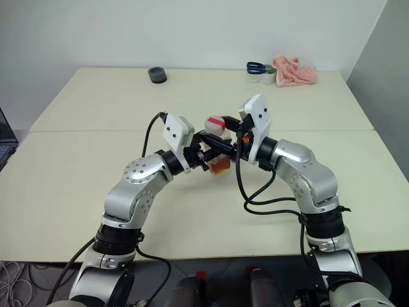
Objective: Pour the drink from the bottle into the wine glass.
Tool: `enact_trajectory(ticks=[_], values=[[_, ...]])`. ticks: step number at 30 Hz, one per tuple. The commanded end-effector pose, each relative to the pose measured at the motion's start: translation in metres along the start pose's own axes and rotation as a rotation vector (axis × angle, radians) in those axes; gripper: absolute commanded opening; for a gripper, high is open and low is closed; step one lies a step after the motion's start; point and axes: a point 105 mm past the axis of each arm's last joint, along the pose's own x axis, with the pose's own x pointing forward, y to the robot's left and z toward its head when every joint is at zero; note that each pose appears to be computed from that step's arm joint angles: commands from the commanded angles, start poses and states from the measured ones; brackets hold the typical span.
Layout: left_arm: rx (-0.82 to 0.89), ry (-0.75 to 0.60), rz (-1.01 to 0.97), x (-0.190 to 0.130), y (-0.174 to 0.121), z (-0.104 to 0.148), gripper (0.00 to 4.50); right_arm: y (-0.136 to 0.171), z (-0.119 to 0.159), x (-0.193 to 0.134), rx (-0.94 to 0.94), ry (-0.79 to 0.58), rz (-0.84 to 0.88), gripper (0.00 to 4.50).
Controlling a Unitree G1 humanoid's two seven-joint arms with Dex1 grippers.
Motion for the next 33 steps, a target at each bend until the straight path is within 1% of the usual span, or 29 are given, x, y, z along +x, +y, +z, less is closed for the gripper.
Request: enact_trajectory(ticks=[1, 9, 18, 21, 23, 24, 26, 28, 30, 32, 33], values=[[0.041, -0.085, -0.028, 0.002, -0.005, 0.025, 1.92, 0.002, 0.013, 0.001, -0.013, -0.053, -0.003, 3.38], [0.036, -0.080, -0.027, 0.001, -0.005, 0.022, 1.92, -0.001, 0.029, -0.004, 0.038, -0.133, -0.017, 3.38], [0.039, -0.086, -0.024, 0.003, -0.004, 0.025, 1.92, 0.003, 0.022, -0.001, 0.018, -0.102, 0.001, 3.38], [0.041, -0.087, -0.022, 0.002, -0.004, 0.025, 1.92, 0.003, 0.023, 0.000, 0.031, -0.118, 0.004, 2.84], [0.040, -0.086, -0.020, 0.001, -0.004, 0.025, 1.92, 0.002, 0.024, 0.001, 0.036, -0.126, 0.000, 2.14], [0.040, -0.084, -0.022, 0.001, -0.004, 0.024, 1.92, 0.002, 0.025, 0.001, 0.030, -0.128, 0.003, 1.96], [0.045, -0.072, -0.039, -0.001, -0.007, 0.021, 1.92, 0.004, 0.027, 0.001, 0.028, -0.138, 0.015, 1.96], [0.049, -0.057, -0.077, -0.004, -0.012, 0.018, 1.92, 0.009, 0.031, 0.002, 0.037, -0.153, 0.049, 1.96], [0.045, -0.041, -0.185, -0.012, -0.027, 0.019, 1.92, 0.018, 0.042, 0.003, 0.050, -0.162, 0.152, 1.96], [0.018, -0.043, -0.328, -0.023, -0.048, 0.026, 1.92, 0.032, 0.052, 0.002, 0.058, -0.158, 0.304, 1.96], [0.002, -0.048, -0.422, -0.033, -0.062, 0.032, 1.92, 0.042, 0.056, 0.001, 0.067, -0.141, 0.412, 1.96]])
